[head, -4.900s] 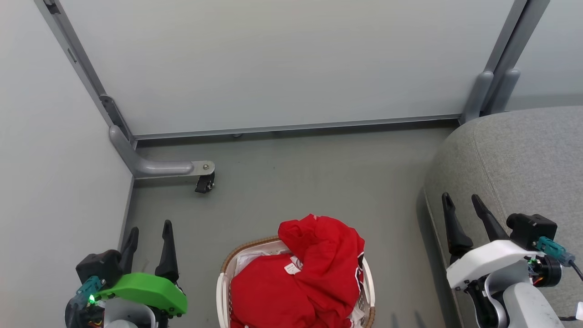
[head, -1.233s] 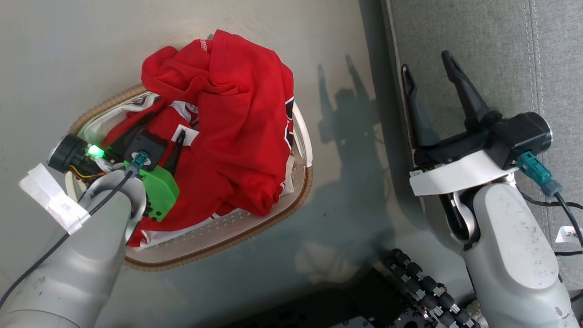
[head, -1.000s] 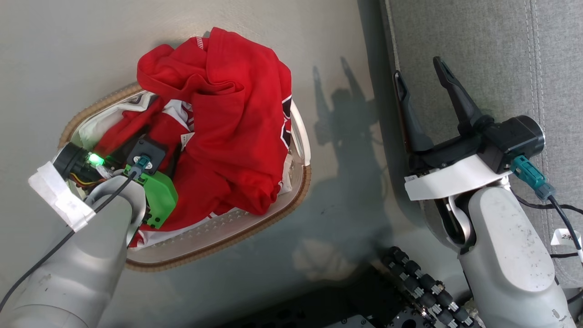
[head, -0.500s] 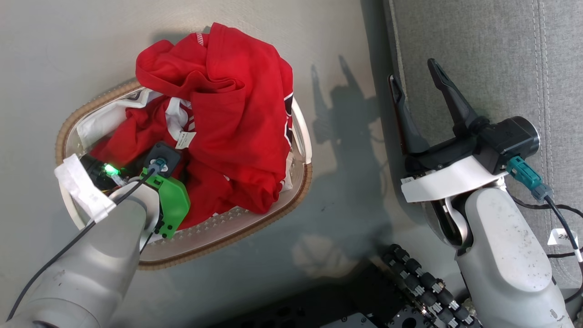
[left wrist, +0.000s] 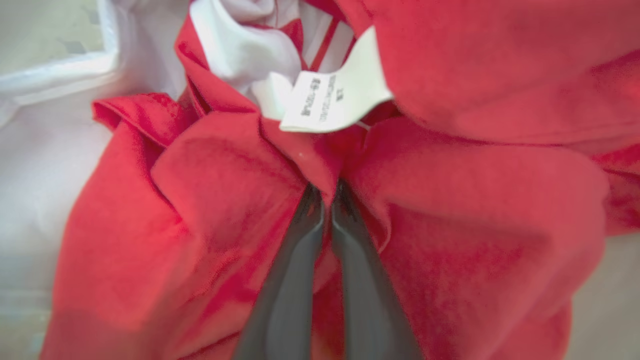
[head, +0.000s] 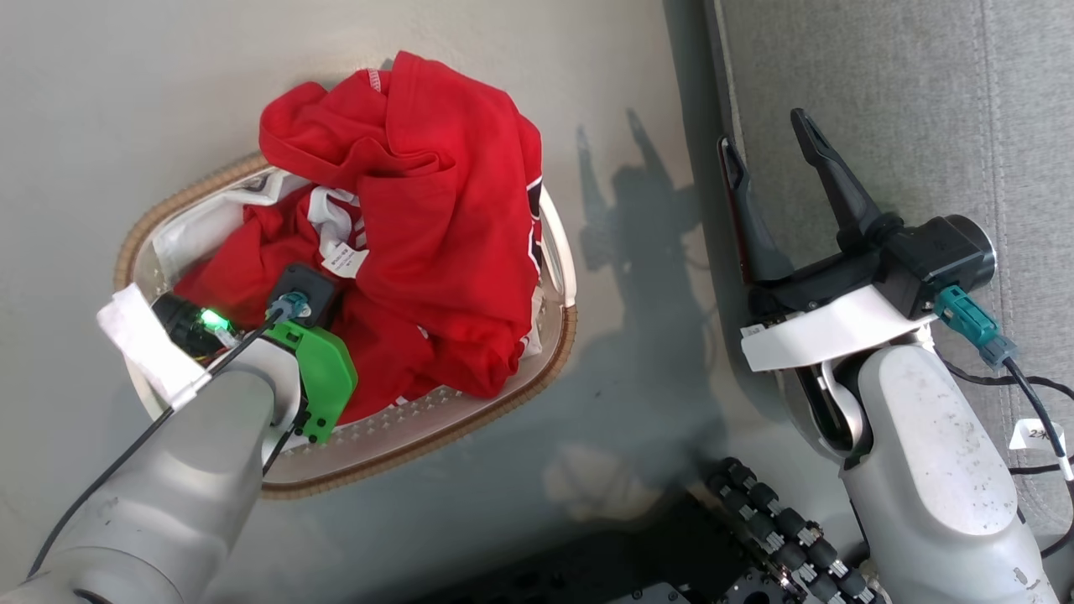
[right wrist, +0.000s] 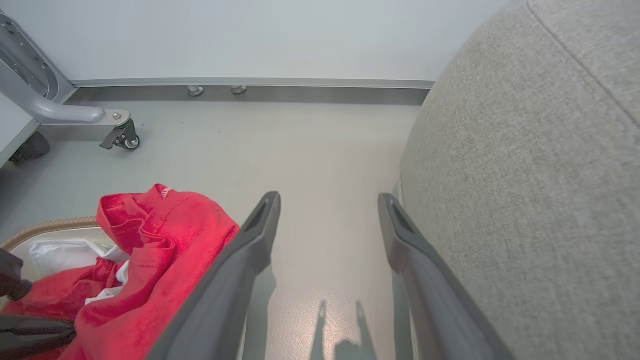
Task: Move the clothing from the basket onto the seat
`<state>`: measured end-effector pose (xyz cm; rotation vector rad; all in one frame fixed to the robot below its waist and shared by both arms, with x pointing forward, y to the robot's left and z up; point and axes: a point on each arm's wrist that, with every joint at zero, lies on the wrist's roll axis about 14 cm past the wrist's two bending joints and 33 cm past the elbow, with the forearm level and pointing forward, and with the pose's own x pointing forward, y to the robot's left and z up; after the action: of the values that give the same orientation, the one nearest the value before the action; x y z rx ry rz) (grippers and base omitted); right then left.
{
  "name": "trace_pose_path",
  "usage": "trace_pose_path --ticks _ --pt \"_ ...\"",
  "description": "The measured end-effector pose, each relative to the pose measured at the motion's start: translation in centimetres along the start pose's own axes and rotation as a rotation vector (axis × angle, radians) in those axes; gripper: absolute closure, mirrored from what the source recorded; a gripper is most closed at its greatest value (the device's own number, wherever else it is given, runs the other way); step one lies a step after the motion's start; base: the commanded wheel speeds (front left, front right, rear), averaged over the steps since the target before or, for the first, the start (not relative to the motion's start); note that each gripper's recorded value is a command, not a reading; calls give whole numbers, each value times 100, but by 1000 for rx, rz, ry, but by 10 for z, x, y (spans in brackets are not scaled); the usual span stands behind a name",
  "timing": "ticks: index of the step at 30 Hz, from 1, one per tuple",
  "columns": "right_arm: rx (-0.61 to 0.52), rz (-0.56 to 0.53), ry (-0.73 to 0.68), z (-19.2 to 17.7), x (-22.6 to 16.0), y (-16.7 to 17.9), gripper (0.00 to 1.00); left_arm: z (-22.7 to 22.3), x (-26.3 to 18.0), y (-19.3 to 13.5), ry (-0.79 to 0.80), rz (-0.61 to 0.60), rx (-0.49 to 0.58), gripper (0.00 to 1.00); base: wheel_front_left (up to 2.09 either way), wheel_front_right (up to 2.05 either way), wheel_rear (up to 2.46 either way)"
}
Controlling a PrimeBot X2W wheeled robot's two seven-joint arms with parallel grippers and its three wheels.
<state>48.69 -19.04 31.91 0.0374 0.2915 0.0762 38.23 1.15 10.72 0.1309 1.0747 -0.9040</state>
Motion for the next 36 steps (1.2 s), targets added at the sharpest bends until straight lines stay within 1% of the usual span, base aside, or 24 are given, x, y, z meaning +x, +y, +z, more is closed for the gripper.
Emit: trace_pose_path --ticks 6,20,23,29,36 --pt "-5 0 -44 21 -3 1 0 15 -13 -9 -72 17 -82 100 0 0 0" --pt "-22 -18 -142 72 -29 0 0 52 -66 -38 -219 60 -175 100 0 0 0" --pt "-22 -17 -167 84 -36 3 0 68 -81 -38 -280 82 -191 100 0 0 0" --pt "-15 -15 -202 100 -54 7 0 84 -114 -42 -377 123 -219 100 0 0 0" --pt "0 -12 -235 114 -75 13 0 107 -153 -51 -512 166 -215 100 0 0 0"
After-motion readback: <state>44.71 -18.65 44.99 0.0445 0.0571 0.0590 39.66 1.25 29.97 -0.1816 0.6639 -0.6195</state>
